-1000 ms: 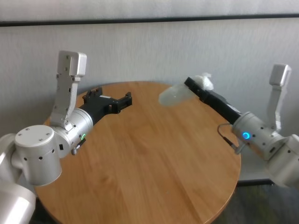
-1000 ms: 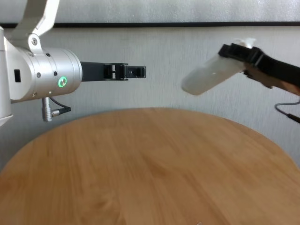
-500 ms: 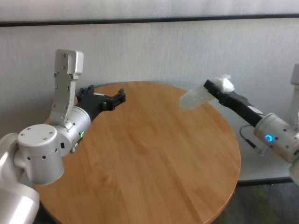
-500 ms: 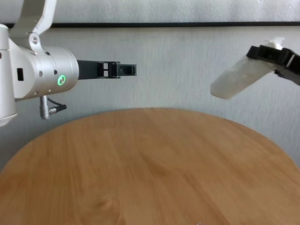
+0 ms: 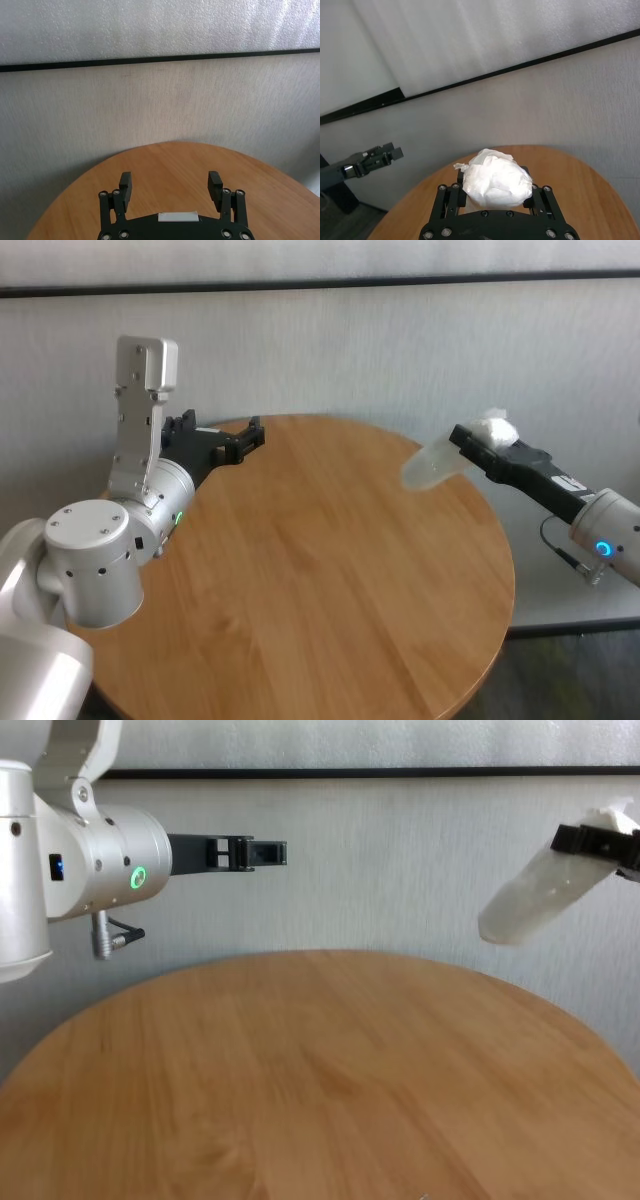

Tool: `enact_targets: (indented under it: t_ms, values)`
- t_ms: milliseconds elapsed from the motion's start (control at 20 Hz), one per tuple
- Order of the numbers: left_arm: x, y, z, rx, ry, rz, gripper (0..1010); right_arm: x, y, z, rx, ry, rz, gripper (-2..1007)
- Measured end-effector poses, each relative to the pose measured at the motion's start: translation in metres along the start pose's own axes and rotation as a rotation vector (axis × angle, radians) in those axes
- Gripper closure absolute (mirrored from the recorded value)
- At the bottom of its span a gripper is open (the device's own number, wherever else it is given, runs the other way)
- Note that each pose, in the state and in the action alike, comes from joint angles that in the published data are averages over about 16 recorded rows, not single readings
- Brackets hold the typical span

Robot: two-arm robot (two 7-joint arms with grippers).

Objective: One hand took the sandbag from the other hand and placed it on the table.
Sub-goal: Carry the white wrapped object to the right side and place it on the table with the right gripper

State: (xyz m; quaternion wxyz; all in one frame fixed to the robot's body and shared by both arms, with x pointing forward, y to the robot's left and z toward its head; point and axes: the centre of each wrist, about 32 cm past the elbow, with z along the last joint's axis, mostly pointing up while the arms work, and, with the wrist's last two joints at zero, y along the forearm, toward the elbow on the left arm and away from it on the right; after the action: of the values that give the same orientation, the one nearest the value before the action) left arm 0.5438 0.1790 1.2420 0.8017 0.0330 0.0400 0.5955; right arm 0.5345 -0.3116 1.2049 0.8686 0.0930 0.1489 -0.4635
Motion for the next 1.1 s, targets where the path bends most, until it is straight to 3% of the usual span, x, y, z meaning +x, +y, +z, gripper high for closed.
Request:
enact_targets:
  t_ms: [400, 1100]
  values:
    - [-0.0020, 0.0003, 0.0010, -0.017, -0.002, 0.004, 8, 0.0016, -0.0069, 0.0016, -0.052, -0.082, -0.014, 421]
    - [-0.0046, 0.0026, -0.0002, -0.010, 0.010, -0.027, 8, 0.0041, -0.0081, 0.0031, -0.187, -0.162, -0.071, 421]
